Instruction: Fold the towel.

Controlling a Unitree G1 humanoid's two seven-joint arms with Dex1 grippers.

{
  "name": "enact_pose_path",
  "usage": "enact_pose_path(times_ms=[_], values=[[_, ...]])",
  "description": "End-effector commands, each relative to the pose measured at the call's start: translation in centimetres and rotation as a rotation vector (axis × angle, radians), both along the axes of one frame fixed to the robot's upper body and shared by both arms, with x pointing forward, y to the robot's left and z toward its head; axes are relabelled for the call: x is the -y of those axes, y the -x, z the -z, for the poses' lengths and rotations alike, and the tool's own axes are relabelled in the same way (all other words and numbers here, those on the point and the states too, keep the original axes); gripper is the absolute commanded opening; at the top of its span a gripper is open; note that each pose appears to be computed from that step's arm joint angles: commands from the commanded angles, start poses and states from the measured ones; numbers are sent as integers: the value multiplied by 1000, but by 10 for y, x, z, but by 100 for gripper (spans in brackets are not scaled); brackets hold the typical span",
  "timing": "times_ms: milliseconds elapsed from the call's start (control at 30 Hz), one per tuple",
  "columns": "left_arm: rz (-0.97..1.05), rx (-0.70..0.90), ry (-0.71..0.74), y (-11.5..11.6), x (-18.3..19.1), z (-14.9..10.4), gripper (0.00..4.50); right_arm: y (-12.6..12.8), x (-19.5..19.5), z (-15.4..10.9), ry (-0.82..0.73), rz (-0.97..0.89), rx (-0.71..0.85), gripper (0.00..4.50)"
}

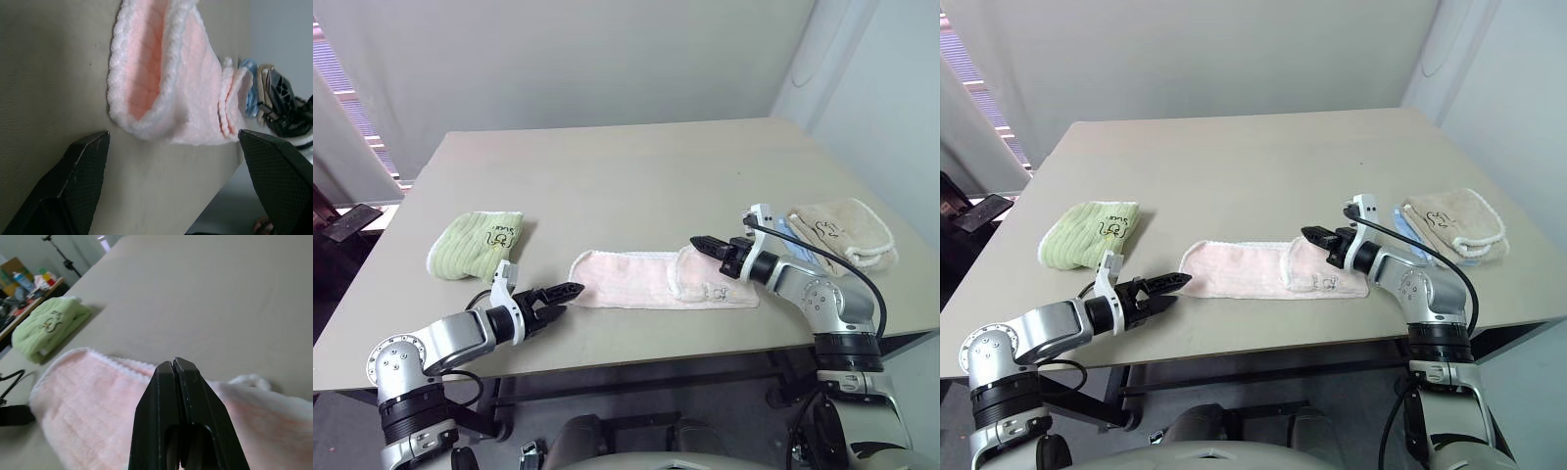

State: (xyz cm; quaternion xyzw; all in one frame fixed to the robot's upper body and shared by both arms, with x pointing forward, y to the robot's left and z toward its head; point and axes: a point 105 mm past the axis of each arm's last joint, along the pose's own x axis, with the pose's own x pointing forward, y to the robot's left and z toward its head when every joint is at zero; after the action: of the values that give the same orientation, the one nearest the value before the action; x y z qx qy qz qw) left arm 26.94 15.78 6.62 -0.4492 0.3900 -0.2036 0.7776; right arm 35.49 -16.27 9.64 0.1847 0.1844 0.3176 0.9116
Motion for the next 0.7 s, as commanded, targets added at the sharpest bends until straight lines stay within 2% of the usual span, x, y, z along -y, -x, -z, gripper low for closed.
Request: enact_pose_path(times_ms=[33, 400, 500, 700], values=[[-41, -65, 13, -7, 5, 5, 443, -8, 5, -19, 4, 30, 75, 0], [-46, -142, 45, -8, 19, 10, 443, -11, 15, -16, 34, 94, 78, 0], [-57, -165, 45, -10, 21, 14, 386, -13, 19, -15, 37, 110, 75, 0], [-32, -183, 15, -10, 26, 17, 168, -15, 24, -16, 47, 129, 73, 0]])
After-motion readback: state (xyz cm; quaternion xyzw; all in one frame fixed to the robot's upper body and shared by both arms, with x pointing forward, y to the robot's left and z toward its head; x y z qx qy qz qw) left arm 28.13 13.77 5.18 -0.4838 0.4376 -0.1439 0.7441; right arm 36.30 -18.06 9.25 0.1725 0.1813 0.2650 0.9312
